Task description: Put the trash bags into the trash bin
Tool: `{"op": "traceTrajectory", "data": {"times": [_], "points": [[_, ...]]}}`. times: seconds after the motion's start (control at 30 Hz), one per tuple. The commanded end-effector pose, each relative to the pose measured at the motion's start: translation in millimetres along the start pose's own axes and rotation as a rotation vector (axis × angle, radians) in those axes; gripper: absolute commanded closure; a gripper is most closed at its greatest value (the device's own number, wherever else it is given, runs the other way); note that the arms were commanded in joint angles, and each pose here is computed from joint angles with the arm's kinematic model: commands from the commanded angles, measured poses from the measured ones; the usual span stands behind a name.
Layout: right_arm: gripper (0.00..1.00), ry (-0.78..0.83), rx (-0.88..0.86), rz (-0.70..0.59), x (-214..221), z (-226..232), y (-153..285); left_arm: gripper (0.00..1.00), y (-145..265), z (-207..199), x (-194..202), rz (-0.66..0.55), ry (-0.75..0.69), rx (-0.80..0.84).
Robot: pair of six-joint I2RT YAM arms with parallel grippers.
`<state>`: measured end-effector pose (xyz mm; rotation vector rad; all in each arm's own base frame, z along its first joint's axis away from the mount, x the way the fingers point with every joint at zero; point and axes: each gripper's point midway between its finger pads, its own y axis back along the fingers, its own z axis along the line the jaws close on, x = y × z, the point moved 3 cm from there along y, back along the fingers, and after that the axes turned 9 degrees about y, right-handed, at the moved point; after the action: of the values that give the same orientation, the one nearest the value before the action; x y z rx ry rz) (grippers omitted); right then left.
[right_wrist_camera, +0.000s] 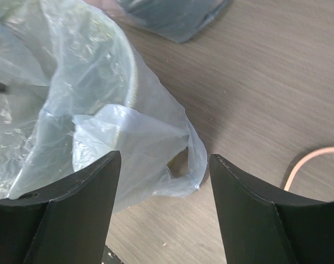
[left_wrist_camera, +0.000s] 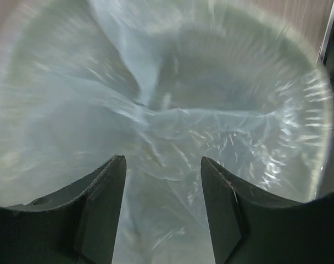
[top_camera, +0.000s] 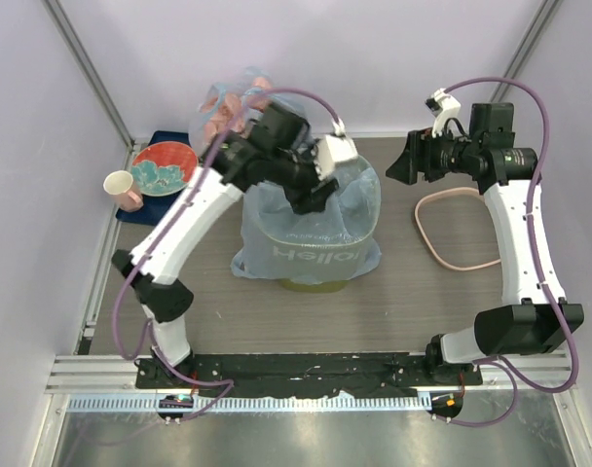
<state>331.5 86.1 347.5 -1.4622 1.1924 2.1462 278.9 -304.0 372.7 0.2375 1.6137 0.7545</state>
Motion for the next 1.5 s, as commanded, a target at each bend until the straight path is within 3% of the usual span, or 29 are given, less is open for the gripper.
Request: {"op": "traceTrajectory", "data": {"times": [0.0,0.37,0.8,1.13,1.47], "points": [[0.27,-0.009,0.085,0.008,4.8,-1.8,12.9,0.39,-37.7,4.9,76.9,0.347,-0.012,-0.019],[0.22,-0.023,0.126,0.008,2.8,-7.1,21.7,0.43,-92.1,8.1,163.8,0.689,0.033,0.039],[0.22,0.028,0.104,0.004,-0.9,-7.1,21.7,0.44,-119.3,-10.4,243.7,0.890,0.063,0.136],[0.22,0.084,0.067,0.001,-4.3,-3.4,22.7,0.34,-86.7,-5.0,148.6,0.683,-0.018,0.057],[0.28,0.131,0.042,-0.066,-27.1,5.4,26.4,0.30,-39.4,-11.2,110.3,0.599,-0.122,0.005]]}}
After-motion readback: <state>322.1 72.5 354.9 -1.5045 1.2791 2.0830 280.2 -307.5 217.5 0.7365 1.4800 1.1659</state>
